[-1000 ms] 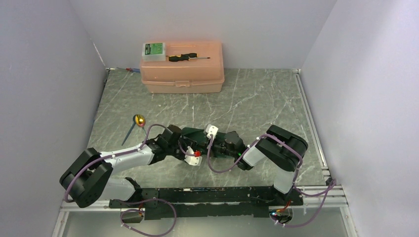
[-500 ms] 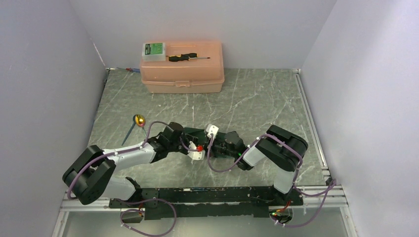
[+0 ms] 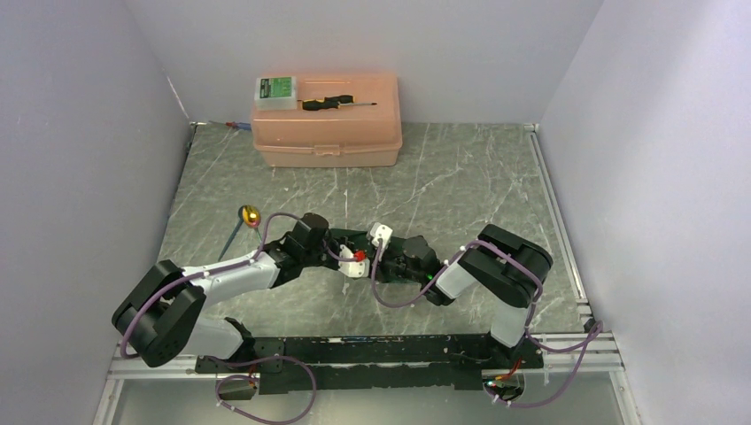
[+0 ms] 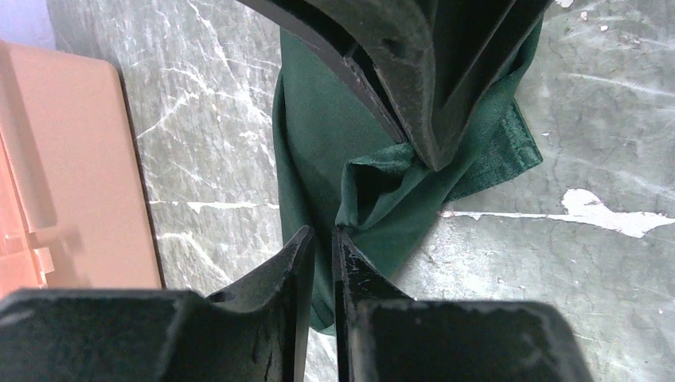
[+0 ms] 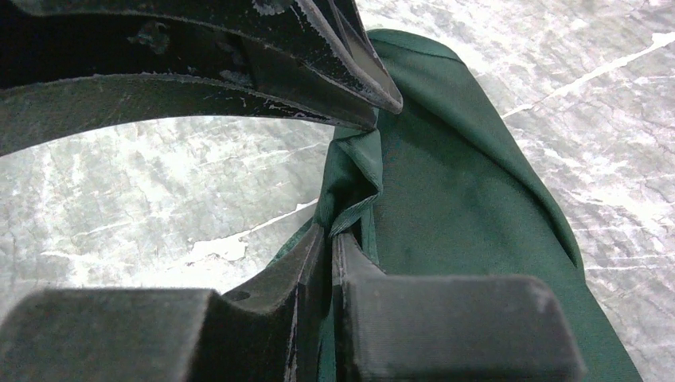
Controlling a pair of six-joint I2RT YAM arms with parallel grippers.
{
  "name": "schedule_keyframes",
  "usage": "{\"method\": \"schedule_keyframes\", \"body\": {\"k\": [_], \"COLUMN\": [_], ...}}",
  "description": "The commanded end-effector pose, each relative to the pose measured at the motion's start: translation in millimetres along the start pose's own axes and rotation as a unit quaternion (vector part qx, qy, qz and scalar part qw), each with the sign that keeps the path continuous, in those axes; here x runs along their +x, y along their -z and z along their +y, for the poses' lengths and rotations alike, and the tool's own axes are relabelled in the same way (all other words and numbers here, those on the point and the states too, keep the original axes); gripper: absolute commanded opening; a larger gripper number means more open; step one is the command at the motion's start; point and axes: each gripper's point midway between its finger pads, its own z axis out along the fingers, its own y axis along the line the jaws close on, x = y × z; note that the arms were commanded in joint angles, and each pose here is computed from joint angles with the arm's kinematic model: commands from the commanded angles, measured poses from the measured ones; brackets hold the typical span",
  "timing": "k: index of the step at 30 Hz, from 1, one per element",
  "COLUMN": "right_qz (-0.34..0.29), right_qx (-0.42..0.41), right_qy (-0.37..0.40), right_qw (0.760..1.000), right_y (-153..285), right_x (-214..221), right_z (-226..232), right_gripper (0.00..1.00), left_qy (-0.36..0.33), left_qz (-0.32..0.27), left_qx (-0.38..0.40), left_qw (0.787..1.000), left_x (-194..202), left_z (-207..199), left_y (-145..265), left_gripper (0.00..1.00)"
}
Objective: Fold the napkin into a case and place the utensils inside
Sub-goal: Fold the 2/3-rectangle-folded napkin at the center of the board.
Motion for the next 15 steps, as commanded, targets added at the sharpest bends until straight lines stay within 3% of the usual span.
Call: {"method": "schedule_keyframes", "body": {"k": [1, 12, 15], "right_qz": [-0.038, -0.059, -0.062], "right_qx": [-0.002, 0.0, 0.003], "right_qy": [-0.015, -0.039, -0.043], "right_qw": [0.999, 0.998, 0.997], "right_y": [2.0, -4.3, -6.0], "right_x": [-23.7, -40.1, -41.4], "right_z": [3.3, 2.2, 1.2], "right_gripper": [0.16, 0.14, 0.09], "left_qy": [0.01, 0.038, 0.048], "left_qz": [-0.006, -0.006, -0.006], "left_qx": [-0.009, 0.019, 0.015], "left_qw": [1.0, 0.999, 0.999], "left_x": [-5.3, -5.0, -5.2], "left_z": [9.3, -7.1, -5.3], "left_y": [3.0, 8.0, 8.1], "left_gripper": [0.19, 0.2, 0.19]}}
